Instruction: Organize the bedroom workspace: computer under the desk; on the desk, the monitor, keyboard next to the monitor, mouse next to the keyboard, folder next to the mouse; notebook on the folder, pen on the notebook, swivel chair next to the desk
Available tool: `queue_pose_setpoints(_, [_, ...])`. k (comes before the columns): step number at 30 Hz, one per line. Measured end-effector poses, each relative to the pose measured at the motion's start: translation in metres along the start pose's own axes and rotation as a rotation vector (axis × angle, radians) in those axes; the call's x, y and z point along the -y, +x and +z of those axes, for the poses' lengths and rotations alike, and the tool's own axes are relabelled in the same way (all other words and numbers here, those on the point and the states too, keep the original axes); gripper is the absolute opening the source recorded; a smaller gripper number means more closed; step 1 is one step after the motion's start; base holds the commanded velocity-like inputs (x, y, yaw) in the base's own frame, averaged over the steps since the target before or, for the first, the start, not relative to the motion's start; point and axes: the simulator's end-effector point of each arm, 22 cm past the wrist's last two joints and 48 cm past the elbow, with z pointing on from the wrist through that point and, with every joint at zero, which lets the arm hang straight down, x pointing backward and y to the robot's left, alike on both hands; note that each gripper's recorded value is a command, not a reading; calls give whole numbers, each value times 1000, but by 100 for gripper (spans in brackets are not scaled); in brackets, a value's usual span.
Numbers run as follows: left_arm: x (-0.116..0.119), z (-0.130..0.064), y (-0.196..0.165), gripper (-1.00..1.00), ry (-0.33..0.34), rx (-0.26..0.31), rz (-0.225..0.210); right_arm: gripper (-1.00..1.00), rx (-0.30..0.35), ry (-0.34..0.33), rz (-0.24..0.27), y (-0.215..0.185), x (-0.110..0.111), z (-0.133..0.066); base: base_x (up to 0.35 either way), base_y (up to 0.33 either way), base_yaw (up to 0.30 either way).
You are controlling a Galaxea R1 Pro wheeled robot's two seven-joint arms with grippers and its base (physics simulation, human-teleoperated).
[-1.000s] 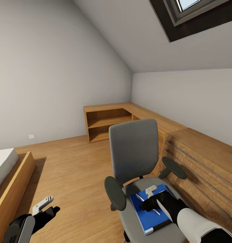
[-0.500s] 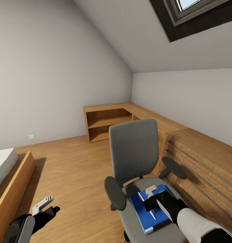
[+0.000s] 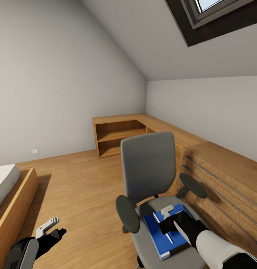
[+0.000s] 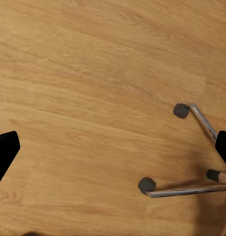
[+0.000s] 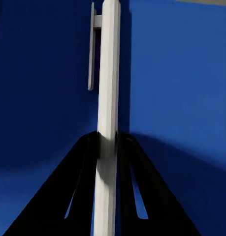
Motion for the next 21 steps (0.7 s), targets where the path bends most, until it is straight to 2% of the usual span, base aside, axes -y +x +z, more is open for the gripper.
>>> queue_pose_setpoints(5, [0, 0, 0, 100, 0, 1, -1, -100, 0, 1, 3, 0, 0, 0, 0, 0, 0])
queue_pose_setpoints(21, [10, -22, -16, 100, -1, -1, -2, -100, 1, 3, 3, -17, 2, -25, -16, 0, 0])
